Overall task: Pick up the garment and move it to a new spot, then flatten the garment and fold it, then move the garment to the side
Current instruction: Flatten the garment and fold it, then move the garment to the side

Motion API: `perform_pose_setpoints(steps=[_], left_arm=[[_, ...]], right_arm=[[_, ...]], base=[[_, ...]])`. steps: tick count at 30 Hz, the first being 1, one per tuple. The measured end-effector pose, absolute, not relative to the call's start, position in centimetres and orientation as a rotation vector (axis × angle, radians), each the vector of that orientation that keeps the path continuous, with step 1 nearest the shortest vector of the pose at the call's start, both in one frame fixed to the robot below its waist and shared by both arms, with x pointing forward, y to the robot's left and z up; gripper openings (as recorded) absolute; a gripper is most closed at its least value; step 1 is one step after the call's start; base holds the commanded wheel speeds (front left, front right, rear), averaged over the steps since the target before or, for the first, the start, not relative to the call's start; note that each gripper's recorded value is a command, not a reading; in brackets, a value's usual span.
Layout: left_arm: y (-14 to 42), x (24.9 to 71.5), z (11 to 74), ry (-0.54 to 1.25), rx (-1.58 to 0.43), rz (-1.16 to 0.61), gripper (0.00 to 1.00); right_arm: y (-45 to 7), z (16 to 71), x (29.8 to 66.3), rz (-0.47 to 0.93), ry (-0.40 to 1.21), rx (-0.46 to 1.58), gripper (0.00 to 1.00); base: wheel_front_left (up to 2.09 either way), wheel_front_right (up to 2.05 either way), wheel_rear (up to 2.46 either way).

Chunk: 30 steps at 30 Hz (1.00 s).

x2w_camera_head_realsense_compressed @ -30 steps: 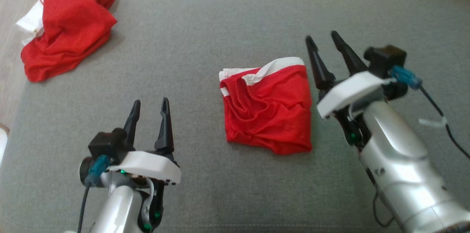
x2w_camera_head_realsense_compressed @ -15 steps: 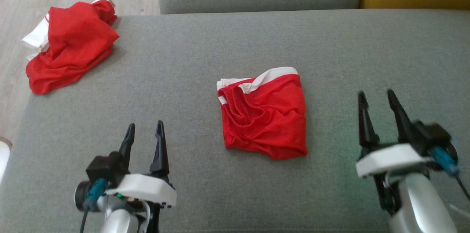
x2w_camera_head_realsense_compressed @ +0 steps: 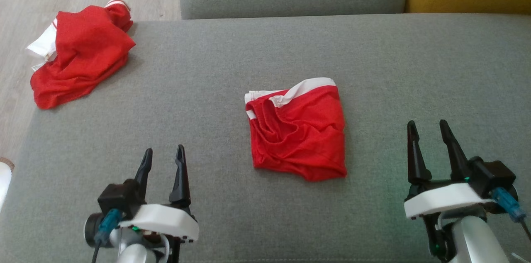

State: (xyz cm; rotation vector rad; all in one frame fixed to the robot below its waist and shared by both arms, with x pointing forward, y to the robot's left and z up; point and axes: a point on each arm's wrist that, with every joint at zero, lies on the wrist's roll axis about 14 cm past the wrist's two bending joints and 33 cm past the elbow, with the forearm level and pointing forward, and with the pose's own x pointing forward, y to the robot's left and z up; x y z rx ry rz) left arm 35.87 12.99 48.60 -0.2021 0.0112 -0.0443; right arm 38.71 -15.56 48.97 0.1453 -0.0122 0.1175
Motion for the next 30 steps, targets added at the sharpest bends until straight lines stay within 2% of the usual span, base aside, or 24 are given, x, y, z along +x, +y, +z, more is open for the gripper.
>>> perform_pose_setpoints(steps=[22, 30], left_arm=[[13.3, 35.7, 48.1, 0.028, -0.199, -0.034, 1.00], [13.1, 35.8, 47.2, 0.055, -0.205, -0.034, 1.00]], right_arm=[[-15.1, 48.4, 38.9, 0.130, 0.028, 0.150, 1.00], [-14.5, 45.5, 40.4, 0.149, 0.229, 0.129, 1.00]], base=[[0.00, 0.00, 0.00], [0.00, 0.00, 0.00]])
